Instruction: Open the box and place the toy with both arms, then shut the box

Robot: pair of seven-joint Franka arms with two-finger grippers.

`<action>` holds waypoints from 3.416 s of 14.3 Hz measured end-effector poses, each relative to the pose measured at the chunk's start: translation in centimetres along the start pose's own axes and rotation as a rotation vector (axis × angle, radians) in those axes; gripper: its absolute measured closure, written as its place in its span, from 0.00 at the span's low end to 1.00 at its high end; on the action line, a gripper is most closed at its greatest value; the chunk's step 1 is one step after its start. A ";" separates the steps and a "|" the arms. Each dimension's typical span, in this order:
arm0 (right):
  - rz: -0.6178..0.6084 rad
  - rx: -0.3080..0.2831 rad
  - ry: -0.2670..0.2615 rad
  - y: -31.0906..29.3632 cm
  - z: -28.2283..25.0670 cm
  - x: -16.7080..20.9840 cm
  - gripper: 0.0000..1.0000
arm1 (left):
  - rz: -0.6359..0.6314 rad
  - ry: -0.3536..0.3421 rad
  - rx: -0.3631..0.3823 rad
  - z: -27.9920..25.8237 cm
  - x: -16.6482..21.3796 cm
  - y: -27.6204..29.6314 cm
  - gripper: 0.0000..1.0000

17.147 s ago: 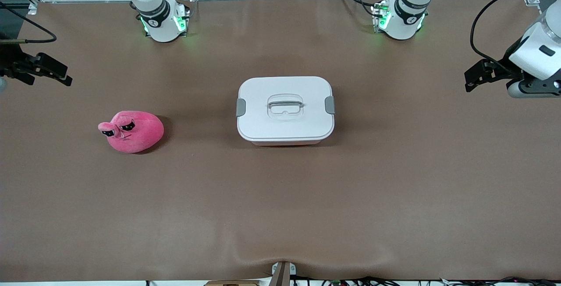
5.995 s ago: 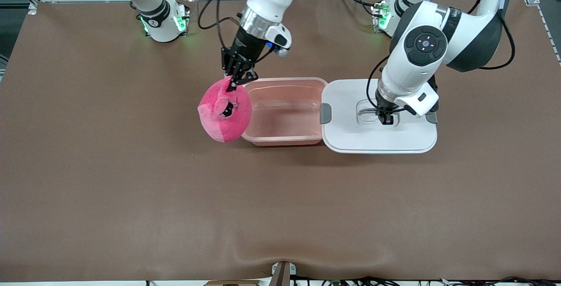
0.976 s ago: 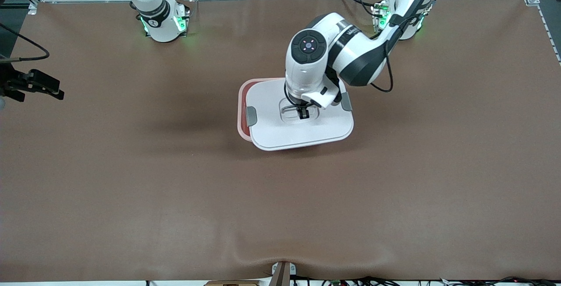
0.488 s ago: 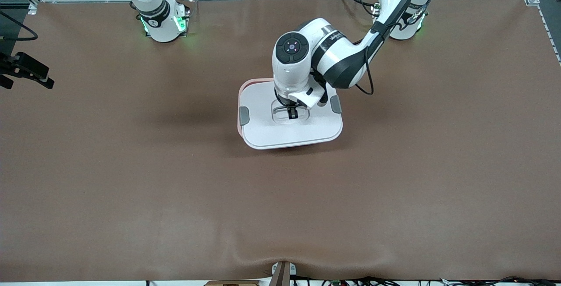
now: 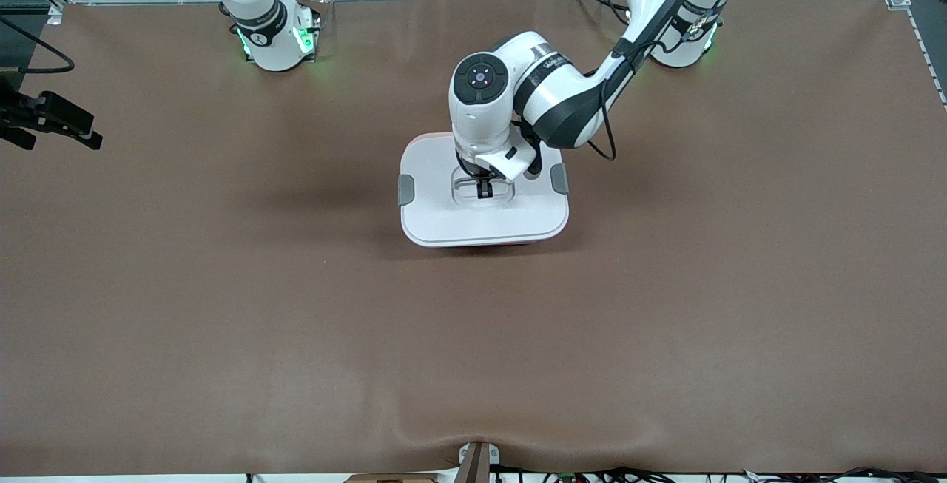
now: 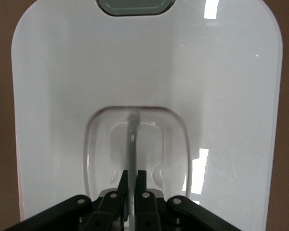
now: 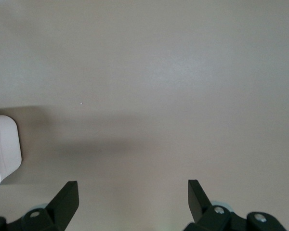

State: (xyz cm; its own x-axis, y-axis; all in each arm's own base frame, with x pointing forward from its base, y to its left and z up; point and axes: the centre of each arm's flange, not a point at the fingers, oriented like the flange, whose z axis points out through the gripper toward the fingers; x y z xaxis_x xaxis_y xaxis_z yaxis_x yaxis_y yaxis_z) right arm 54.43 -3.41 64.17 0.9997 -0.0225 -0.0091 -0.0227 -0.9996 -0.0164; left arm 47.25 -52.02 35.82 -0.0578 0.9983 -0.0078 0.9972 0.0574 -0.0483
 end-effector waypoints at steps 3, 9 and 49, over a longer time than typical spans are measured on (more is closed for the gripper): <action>0.030 0.001 -0.005 1.7 0.3 0.1 0.00 | 0.019 0.001 -0.001 0.0 0.0 0.0 0.93; -0.001 0.001 -0.029 0.0 0.9 0.3 0.00 | 0.032 0.007 0.007 0.7 0.0 0.0 0.93; -0.010 -0.001 -0.060 -0.8 1.6 0.2 0.00 | 0.014 0.046 -0.010 1.5 -1.2 -1.5 0.93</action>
State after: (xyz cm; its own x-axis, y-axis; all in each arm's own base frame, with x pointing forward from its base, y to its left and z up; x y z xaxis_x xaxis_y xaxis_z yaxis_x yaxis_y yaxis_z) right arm 54.60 -2.54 62.56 0.9976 -0.0117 -0.0689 -0.0129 -0.9998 -0.0161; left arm 45.77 -53.29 34.43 -0.0418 0.9984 0.0374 0.9983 0.0433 -0.0389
